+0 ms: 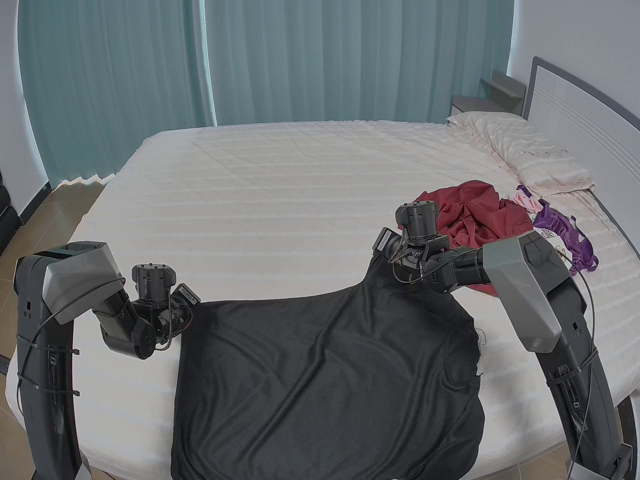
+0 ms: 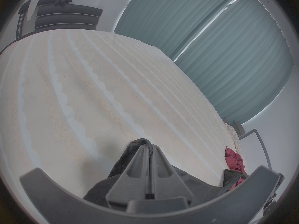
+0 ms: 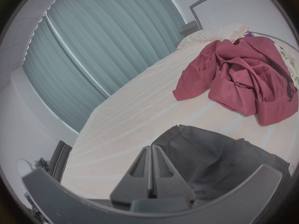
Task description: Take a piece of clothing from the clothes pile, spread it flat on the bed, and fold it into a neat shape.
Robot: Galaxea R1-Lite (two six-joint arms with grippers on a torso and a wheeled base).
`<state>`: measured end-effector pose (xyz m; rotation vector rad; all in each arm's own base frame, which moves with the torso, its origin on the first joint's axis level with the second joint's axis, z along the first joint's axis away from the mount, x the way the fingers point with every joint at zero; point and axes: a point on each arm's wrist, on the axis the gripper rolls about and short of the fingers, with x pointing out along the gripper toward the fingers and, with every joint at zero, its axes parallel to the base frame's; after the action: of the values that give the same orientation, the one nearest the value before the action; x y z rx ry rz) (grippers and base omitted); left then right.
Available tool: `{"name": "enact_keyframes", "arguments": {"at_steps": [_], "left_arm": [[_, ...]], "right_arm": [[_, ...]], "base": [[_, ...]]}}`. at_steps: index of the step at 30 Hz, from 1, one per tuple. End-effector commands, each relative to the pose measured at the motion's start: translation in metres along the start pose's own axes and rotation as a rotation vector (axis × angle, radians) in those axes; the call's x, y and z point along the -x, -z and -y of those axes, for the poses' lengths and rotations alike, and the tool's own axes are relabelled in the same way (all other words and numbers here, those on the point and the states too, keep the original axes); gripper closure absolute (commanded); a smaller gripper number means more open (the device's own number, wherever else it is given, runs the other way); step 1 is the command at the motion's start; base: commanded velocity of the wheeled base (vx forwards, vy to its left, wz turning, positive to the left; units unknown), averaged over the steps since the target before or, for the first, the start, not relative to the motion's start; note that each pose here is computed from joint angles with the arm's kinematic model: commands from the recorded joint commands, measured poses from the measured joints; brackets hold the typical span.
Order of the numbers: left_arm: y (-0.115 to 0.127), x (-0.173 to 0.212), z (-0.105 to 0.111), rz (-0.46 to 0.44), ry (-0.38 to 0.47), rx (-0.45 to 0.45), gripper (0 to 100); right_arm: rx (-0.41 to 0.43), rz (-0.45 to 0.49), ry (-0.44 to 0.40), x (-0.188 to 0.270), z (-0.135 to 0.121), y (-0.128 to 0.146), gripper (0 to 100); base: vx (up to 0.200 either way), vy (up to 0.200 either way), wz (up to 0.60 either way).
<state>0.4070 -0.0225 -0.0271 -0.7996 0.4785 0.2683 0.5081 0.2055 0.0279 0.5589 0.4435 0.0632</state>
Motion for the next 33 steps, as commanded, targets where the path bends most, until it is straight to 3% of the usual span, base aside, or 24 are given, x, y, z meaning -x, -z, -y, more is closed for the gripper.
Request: {"name": "enact_keyframes", "arguments": {"at_steps": [1, 4, 5, 10, 16, 22, 33], "left_arm": [[0.001, 0.0, 0.0, -0.001, -0.001, 0.0, 100], [0.001, 0.0, 0.0, -0.001, -0.001, 0.0, 100], [0.0, 0.0, 0.0, 0.0, 0.0, 0.0, 100], [0.001, -0.001, 0.0, 0.0, -0.002, 0.0, 100], [0.001, -0.001, -0.001, -0.002, -0.002, -0.002, 100], [0.001, -0.001, 0.0, -0.001, -0.001, 0.0, 100], [0.0, -0.001, -0.001, 0.001, -0.001, 0.001, 100]], "right_arm": [[0.02, -0.022, 0.011, -0.002, 0.001, 0.008, 100], [0.029, -0.019, 0.008, -0.001, 0.0, 0.007, 100], [0.041, -0.014, 0.009, -0.001, -0.001, 0.008, 0], [0.082, 0.025, 0.028, -0.001, 0.0, 0.003, 0], [0.064, 0.075, 0.07, 0.007, 0.01, -0.031, 0], [0.109, 0.017, 0.175, 0.0, 0.055, -0.025, 0], [0.156, -0.042, 0.234, -0.019, 0.09, 0.006, 0]], "base": [[0.0, 0.0, 0.0], [0.0, 0.0, 0.0], [0.0, 0.0, 0.0], [0.0, 0.0, 0.0], [0.0, 0.0, 0.0], [0.0, 0.0, 0.0], [0.0, 0.0, 0.0]]}}
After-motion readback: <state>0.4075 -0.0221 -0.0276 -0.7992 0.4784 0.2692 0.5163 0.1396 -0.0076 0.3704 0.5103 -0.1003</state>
